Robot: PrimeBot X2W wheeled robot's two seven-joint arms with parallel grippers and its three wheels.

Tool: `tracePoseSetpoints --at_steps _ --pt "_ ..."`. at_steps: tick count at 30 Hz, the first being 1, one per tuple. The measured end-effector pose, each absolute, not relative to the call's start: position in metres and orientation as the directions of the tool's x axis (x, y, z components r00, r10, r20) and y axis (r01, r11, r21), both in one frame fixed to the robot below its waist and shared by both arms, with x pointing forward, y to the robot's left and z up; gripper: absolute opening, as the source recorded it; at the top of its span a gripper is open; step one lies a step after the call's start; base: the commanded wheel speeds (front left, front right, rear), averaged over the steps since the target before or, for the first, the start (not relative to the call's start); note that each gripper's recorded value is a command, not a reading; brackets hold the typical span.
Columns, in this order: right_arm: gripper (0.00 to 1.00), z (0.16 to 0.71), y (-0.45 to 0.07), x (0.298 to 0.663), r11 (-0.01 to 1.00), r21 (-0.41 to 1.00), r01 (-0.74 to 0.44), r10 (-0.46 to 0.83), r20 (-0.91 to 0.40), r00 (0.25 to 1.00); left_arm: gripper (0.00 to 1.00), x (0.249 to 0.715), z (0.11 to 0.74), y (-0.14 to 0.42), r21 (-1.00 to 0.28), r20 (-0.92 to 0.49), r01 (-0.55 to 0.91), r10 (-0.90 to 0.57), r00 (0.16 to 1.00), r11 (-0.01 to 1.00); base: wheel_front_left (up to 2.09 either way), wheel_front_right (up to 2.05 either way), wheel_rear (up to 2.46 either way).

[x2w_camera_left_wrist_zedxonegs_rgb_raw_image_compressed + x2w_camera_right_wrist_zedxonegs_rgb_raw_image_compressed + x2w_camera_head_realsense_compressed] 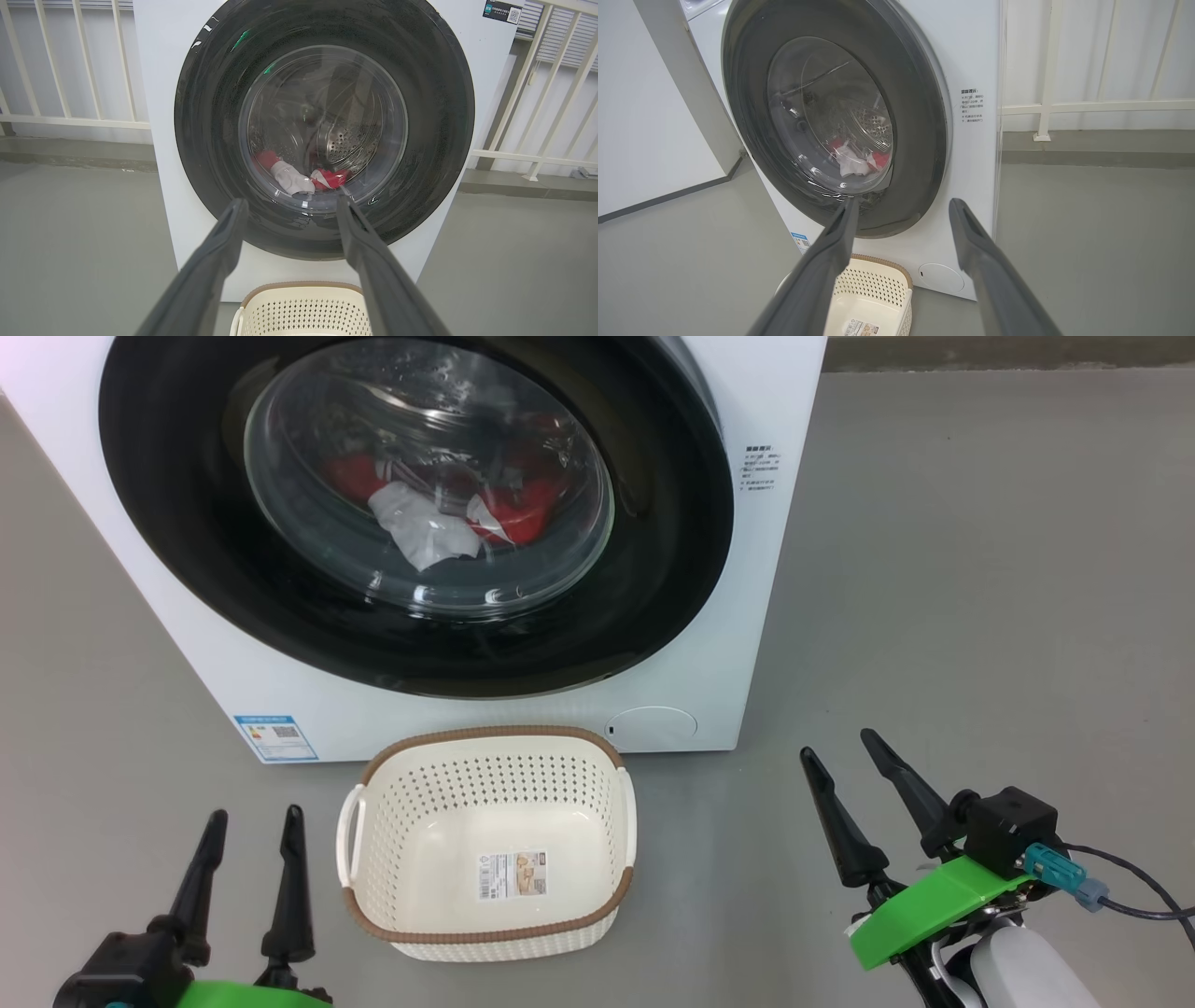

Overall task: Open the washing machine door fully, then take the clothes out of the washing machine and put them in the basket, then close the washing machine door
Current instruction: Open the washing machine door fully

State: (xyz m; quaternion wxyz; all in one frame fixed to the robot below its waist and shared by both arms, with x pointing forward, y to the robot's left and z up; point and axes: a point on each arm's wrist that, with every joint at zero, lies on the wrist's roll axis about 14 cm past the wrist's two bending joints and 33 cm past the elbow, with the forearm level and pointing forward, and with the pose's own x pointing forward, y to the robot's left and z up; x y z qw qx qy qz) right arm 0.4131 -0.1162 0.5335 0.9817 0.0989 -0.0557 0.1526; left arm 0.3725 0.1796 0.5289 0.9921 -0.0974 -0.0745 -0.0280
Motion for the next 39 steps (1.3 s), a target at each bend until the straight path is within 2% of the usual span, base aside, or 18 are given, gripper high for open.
tracePoseSetpoints --at_steps 29,39 --pt "1.00 0.531 -0.117 0.416 0.934 0.186 -0.306 0.284 0.134 0.949 1.00 0.372 0.524 0.180 -0.184 0.137 0.068 -0.043 0.990 0.980 0.00 0.00 0.00" --pt "1.00 0.541 -0.117 0.434 0.933 0.183 -0.308 0.281 0.162 0.946 1.00 0.376 0.513 0.182 -0.187 0.106 0.056 -0.037 0.994 0.981 0.00 0.00 0.00"
